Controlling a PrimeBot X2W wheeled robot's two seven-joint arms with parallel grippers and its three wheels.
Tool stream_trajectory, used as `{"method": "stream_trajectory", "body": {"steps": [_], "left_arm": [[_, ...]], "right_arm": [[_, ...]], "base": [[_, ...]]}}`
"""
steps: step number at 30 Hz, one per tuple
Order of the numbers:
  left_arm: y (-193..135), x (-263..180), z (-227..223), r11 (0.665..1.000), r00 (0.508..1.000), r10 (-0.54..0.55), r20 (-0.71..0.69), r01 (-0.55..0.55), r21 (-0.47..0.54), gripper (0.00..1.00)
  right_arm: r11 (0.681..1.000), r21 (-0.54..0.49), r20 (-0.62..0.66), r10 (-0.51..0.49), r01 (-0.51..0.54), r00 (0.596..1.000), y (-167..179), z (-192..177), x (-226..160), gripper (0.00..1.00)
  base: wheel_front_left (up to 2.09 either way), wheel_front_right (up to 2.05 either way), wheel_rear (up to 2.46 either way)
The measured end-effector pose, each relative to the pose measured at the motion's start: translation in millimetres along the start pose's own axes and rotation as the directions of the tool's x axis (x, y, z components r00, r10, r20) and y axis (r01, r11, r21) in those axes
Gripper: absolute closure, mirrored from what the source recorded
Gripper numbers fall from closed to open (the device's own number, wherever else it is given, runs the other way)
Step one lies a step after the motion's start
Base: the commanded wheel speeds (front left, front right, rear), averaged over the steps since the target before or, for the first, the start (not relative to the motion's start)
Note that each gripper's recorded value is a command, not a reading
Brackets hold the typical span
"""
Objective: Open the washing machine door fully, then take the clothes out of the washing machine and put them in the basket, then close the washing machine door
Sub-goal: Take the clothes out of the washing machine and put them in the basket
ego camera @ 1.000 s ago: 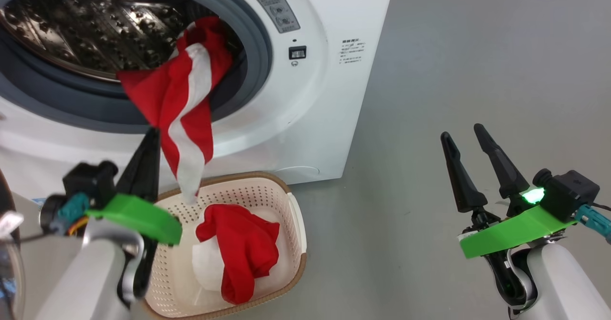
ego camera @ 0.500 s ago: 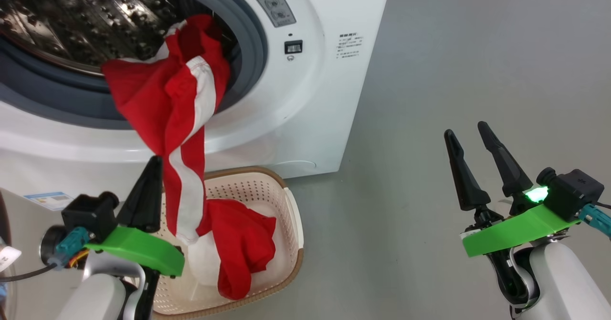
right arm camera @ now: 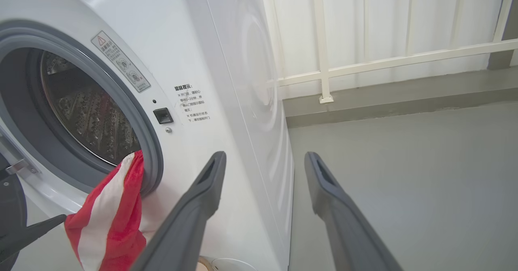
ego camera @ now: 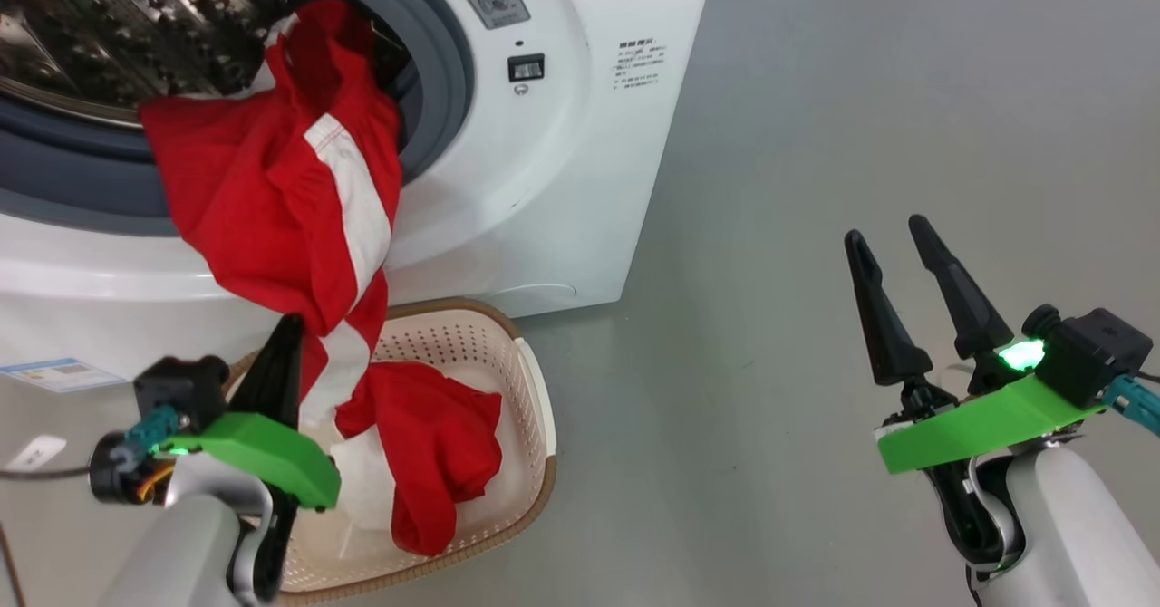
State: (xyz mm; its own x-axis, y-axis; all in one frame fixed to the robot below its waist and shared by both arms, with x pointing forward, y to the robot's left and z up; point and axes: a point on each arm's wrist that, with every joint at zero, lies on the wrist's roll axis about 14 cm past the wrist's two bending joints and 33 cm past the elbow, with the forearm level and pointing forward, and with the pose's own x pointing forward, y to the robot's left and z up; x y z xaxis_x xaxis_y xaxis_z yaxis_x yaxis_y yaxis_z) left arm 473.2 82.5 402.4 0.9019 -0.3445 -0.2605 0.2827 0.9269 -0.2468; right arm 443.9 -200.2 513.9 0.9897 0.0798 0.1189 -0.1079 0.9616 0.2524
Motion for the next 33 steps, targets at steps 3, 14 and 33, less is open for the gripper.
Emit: {"method": "stream_trajectory", "body": {"steps": [3, 14, 33], "left_arm": [[3, 8, -6, 1.0, 1.0, 0.003, -0.019, -0.003, -0.009, 1.0], [13, 31, -22, 0.999, 0.997, 0.017, -0.077, -0.02, -0.03, 1.0], [28, 45, -41, 0.996, 0.986, 0.053, -0.158, -0.064, -0.063, 1.0]], "right_arm": [[1.0, 0.0, 0.002, 0.001, -0.001, 1.0, 0, 0, 3, 0.0], [1.0, 0.011, -0.029, 0.003, -0.003, 1.0, 0, -16, 9, 0.0], [0.999, 0.016, -0.043, 0.035, -0.034, 0.998, 7, -27, 25, 0.0]], "base": [[0.0, 0.0, 0.0], [0.0, 0.0, 0.0], [0.0, 0.0, 0.0]]}}
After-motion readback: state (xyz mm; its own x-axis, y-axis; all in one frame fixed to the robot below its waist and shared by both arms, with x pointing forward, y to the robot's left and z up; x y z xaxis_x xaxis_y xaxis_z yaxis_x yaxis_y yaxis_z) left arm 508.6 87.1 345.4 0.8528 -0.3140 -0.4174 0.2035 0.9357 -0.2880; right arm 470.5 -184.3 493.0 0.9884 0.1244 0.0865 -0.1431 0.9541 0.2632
